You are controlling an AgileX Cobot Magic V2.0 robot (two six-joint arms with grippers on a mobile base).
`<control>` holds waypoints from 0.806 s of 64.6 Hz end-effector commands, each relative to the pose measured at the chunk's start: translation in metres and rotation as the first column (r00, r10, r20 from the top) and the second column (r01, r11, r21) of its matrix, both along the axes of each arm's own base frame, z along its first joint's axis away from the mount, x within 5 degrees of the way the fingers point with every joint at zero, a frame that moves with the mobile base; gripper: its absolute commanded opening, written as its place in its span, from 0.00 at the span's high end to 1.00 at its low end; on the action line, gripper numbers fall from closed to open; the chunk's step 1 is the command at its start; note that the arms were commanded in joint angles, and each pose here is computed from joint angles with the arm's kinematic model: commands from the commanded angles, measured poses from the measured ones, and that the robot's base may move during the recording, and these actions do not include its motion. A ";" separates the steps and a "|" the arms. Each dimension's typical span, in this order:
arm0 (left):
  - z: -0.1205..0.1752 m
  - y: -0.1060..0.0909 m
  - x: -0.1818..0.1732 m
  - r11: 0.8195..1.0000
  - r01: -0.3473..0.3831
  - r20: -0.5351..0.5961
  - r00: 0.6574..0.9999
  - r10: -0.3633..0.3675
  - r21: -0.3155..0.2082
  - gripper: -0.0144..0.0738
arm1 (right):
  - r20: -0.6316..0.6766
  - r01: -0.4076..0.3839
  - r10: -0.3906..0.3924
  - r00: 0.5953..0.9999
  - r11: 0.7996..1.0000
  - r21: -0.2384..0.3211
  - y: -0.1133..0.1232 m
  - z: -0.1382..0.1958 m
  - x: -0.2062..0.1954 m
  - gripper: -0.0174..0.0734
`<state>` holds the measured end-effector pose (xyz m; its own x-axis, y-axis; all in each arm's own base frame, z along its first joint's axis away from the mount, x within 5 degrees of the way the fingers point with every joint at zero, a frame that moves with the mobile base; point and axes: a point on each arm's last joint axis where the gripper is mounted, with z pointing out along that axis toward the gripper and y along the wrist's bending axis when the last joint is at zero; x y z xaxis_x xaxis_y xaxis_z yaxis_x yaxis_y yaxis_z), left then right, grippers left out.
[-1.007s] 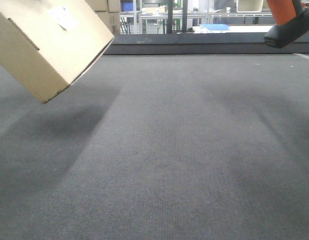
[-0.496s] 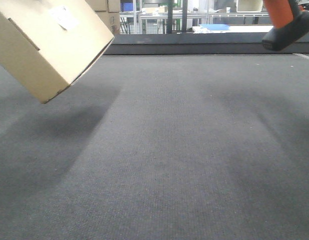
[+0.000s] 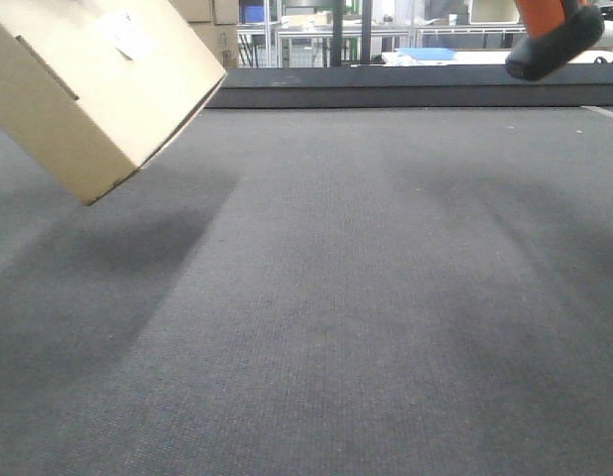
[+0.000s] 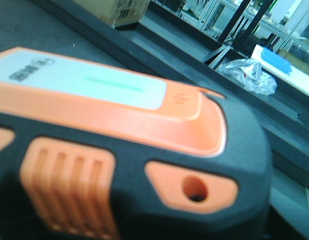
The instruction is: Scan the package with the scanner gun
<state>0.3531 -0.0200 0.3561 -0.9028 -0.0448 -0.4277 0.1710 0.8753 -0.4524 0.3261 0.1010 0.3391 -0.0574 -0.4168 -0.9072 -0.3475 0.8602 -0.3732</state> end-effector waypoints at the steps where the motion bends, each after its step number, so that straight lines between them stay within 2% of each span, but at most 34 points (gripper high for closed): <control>1: 0.007 -0.001 -0.002 1.000 0.006 0.028 1.000 -0.005 -0.010 0.96 | 0.076 0.006 -0.009 0.997 0.999 0.032 -0.001 0.013 0.005 0.98; 39: 0.008 -0.002 -0.002 1.000 0.006 0.028 1.000 -0.005 -0.014 0.96 | 0.062 0.029 -0.031 0.998 0.999 0.028 -0.008 0.010 0.009 0.98; 52: 0.008 -0.017 -0.003 0.999 0.047 0.029 0.999 -0.046 -0.025 0.96 | 0.062 0.029 -0.030 0.998 0.999 0.028 -0.007 0.008 0.011 0.98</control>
